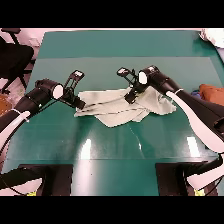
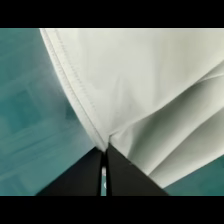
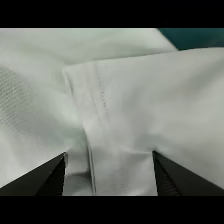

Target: Fold the shirts.

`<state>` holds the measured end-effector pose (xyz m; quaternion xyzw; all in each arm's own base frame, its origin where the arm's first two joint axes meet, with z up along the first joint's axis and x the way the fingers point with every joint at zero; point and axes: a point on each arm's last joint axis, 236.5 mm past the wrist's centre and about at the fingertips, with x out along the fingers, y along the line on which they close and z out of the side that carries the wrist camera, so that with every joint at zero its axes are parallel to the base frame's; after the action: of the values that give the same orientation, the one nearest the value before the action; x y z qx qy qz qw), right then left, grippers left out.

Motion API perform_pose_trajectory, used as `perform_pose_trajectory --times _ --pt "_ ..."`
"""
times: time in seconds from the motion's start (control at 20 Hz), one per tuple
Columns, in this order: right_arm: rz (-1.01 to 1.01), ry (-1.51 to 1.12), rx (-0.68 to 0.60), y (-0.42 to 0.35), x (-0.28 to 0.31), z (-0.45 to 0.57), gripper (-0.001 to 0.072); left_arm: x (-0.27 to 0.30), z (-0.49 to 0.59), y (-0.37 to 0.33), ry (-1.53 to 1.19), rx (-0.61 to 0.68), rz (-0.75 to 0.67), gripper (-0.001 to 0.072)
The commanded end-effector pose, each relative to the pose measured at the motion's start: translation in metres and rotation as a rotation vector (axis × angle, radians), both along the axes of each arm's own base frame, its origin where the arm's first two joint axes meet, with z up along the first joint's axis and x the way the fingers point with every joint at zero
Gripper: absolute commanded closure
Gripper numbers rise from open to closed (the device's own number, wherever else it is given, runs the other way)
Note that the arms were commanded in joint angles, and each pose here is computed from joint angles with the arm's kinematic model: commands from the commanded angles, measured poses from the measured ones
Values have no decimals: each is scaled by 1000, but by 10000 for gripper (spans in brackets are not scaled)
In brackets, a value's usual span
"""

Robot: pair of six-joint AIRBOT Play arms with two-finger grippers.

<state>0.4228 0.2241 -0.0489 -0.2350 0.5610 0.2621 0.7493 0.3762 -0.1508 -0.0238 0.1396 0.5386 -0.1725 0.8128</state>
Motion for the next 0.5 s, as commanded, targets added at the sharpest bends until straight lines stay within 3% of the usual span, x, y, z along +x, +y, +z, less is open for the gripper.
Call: perform_pose_trajectory --times 0.0,0.2,0.45 --pt "40 -51 22 16 8 20 109 1 1 -1 -7 -3 -1 683" --pt "80 -117 39 32 19 30 108 1 1 -1 -7 -3 -1 683" --pt "128 -150 -97 35 12 19 109 1 1 -1 -8 -2 -2 683"
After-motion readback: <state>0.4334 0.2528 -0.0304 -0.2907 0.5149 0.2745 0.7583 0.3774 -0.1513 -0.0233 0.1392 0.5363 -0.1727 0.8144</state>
